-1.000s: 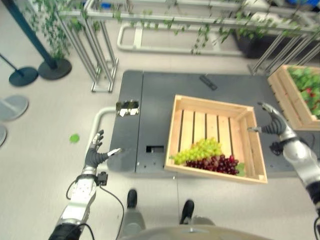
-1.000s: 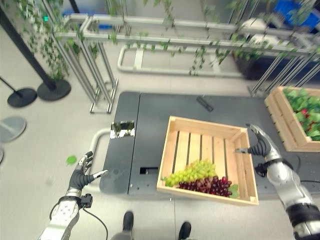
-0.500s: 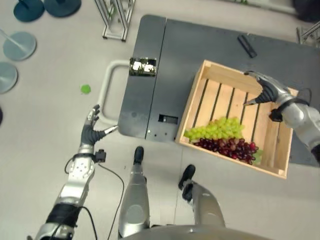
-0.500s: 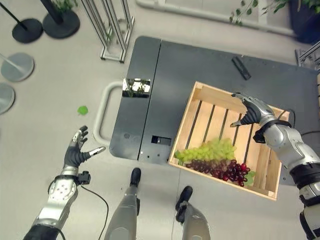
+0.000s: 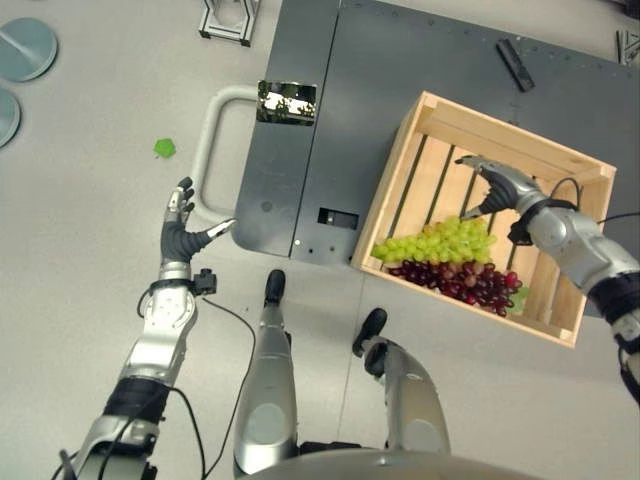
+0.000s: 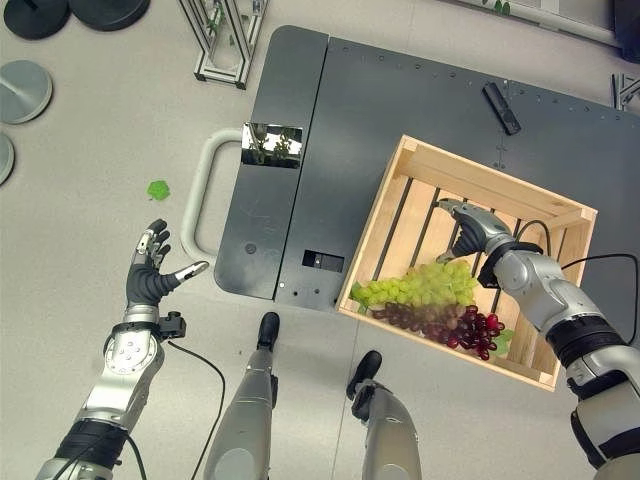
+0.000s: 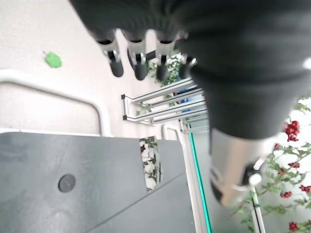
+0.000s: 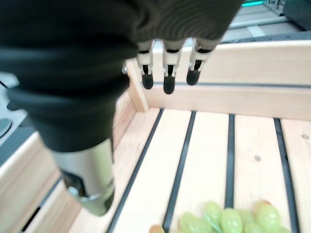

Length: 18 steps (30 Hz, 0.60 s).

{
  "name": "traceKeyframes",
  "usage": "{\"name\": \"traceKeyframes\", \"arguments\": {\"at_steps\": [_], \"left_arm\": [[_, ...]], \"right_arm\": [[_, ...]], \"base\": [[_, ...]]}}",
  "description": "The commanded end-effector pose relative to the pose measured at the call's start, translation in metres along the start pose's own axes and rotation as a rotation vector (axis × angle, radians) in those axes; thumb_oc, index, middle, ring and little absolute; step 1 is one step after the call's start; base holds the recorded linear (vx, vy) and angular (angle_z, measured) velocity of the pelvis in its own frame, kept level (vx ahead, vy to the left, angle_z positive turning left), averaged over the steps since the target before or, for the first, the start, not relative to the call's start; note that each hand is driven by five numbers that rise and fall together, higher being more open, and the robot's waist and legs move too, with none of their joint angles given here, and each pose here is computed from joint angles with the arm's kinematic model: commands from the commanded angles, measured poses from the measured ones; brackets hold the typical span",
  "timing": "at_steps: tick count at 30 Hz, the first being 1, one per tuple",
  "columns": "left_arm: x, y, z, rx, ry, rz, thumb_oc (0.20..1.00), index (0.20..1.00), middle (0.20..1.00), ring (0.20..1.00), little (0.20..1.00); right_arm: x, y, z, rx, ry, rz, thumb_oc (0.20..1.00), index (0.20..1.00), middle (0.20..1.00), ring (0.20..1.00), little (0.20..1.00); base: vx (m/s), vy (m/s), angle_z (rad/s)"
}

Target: Pick up the fruits from the basket on one side to the basket on the other side

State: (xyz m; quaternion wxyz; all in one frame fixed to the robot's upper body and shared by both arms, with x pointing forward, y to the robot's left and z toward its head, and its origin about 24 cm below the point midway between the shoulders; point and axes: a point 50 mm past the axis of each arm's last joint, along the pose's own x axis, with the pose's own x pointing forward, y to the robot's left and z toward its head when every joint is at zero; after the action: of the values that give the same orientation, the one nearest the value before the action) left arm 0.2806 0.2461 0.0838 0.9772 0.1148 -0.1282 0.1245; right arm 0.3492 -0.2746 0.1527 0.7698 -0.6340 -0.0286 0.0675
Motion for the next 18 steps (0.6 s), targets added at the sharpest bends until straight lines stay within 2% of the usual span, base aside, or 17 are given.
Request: {"name": "traceKeyframes", "arguments": {"at_steps": [1, 9, 18], "left_arm": [[0.006, 0.006, 0.026, -0.072, -0.14, 0.05, 1.0, 1.0, 1.0, 1.0, 1.0], [0.007, 0.004, 0.026, -0.066, -0.136, 0.036, 1.0, 1.0, 1.0, 1.0, 1.0], [0.008, 0.0, 0.028, -0.071, -0.142, 0.02, 1.0, 1.0, 1.0, 1.0, 1.0]], "right_arm": [[0.001, -0.017, -0.005, -0.106, 0.018, 0.016, 1.0, 1.0, 1.0, 1.0, 1.0], [-0.005, -0.009, -0.012, -0.247, 0.037, 0.146, 1.0, 1.0, 1.0, 1.0, 1.0], [-0.007, 0.003, -0.01, -0.213, 0.026, 0.193, 1.0, 1.0, 1.0, 1.0, 1.0]], "base": [[0.0, 0.0, 0.0], [0.0, 0.0, 0.0], [0.0, -0.004, 0.02]]}}
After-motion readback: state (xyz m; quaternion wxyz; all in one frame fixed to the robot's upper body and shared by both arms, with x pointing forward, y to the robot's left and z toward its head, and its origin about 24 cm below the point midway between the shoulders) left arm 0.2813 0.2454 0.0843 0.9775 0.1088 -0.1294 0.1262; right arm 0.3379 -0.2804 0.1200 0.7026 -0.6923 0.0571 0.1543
